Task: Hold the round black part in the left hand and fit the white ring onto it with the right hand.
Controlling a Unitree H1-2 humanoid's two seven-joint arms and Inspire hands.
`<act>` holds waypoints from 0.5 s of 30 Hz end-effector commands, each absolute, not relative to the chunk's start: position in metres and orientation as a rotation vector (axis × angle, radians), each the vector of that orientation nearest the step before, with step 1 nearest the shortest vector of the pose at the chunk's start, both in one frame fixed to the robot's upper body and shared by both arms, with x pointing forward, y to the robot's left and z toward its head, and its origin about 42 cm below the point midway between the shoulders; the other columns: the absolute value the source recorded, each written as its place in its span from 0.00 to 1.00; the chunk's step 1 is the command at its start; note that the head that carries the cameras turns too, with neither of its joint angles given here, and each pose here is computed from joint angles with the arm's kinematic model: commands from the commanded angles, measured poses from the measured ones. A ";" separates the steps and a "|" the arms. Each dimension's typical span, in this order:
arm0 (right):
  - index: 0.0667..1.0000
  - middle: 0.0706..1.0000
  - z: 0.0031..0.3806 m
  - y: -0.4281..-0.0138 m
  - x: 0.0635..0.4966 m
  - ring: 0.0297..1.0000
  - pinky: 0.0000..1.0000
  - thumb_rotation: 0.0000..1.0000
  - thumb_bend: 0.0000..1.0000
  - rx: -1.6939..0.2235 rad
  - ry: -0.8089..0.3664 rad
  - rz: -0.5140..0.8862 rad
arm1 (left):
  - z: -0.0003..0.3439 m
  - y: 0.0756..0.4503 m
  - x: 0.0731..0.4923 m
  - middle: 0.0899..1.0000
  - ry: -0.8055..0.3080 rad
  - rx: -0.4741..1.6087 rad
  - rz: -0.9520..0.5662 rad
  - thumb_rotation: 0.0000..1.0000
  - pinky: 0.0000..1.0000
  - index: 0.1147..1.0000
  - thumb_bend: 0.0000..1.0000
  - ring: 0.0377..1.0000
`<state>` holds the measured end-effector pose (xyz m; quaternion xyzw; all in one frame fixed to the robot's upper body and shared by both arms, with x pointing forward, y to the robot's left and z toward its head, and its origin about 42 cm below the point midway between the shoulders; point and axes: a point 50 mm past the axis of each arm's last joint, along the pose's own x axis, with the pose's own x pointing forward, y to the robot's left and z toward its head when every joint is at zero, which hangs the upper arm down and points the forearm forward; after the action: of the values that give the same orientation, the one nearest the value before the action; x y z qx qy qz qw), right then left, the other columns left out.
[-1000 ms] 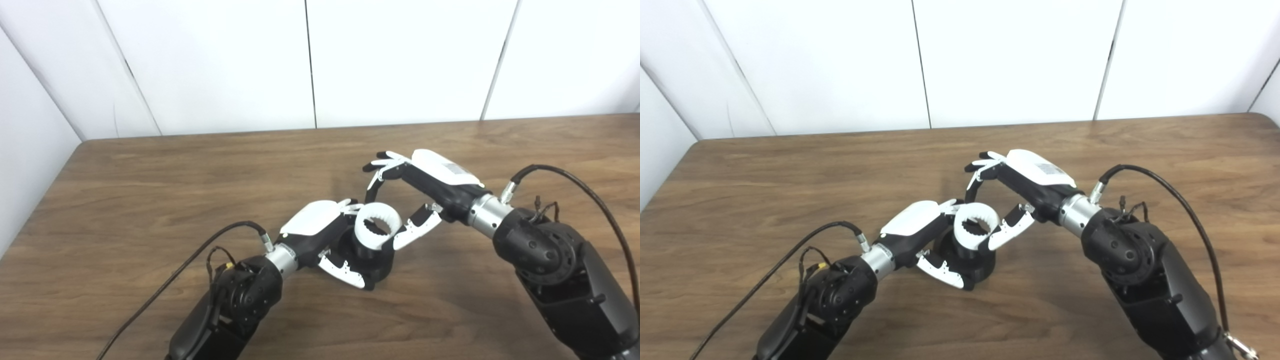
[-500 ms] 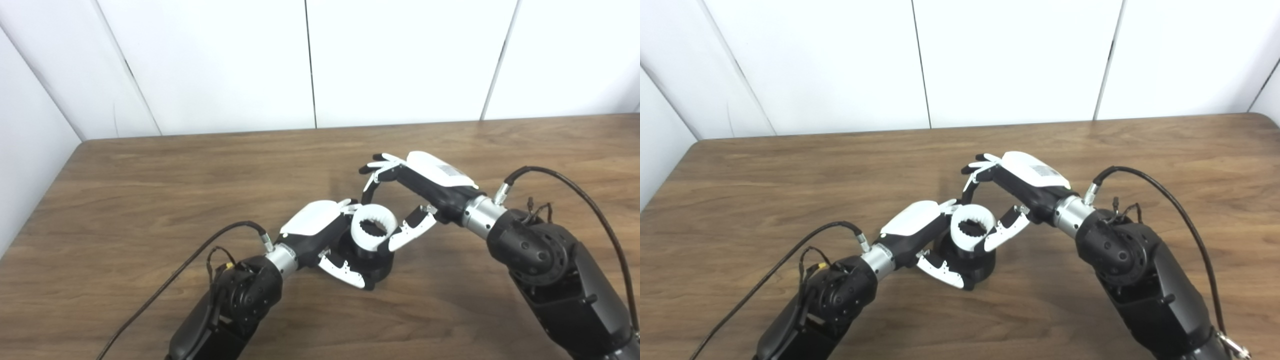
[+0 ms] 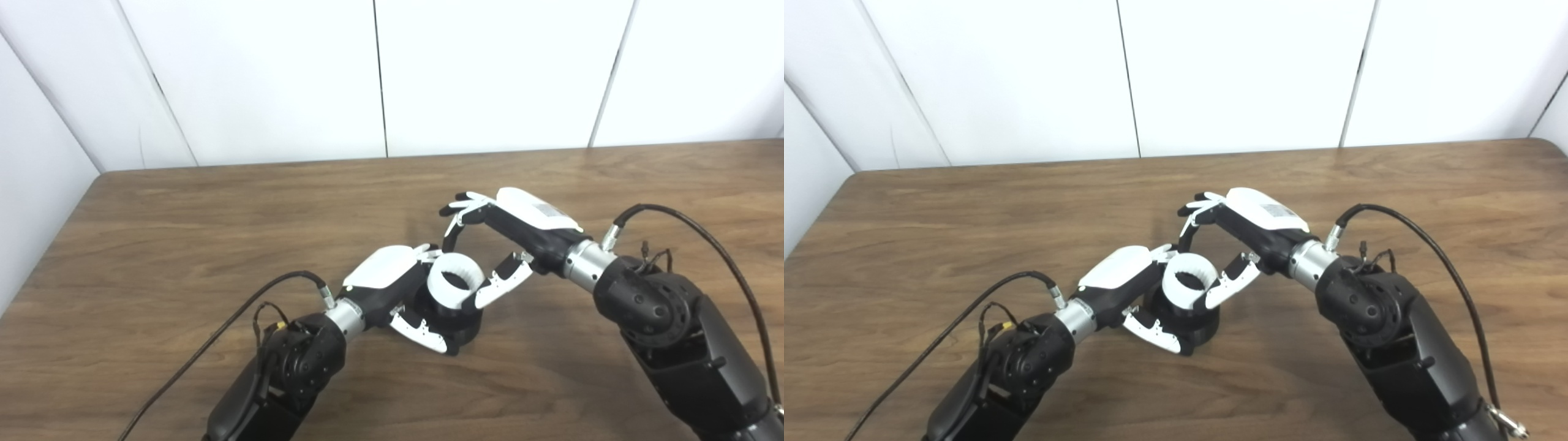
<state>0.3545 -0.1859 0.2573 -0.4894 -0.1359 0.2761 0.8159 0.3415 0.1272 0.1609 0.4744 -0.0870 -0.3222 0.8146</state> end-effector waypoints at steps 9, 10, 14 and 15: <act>0.55 0.87 0.272 -0.178 0.359 0.97 0.88 0.24 0.87 -1.041 -0.382 0.577 | 0.152 0.130 0.341 0.93 -0.129 1.028 -0.730 0.33 0.89 0.67 0.91 0.99; 0.55 0.87 0.271 -0.178 0.360 0.97 0.88 0.24 0.87 -1.041 -0.382 0.579 | 0.152 0.130 0.341 0.93 -0.129 1.028 -0.730 0.32 0.89 0.67 0.91 0.99; 0.55 0.87 0.270 -0.175 0.359 0.98 0.89 0.25 0.88 -1.030 -0.379 0.586 | 0.153 0.131 0.341 0.94 -0.127 1.036 -0.731 0.33 0.90 0.67 0.90 0.99; 0.55 0.87 0.270 -0.174 0.359 0.98 0.89 0.25 0.88 -1.029 -0.379 0.587 | 0.153 0.131 0.342 0.94 -0.125 1.036 -0.731 0.33 0.90 0.67 0.90 0.99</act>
<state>0.3562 -0.1814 0.2505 -0.4832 -0.1324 0.2849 0.8172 0.3417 0.1276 0.1609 0.4738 -0.0857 -0.3225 0.8150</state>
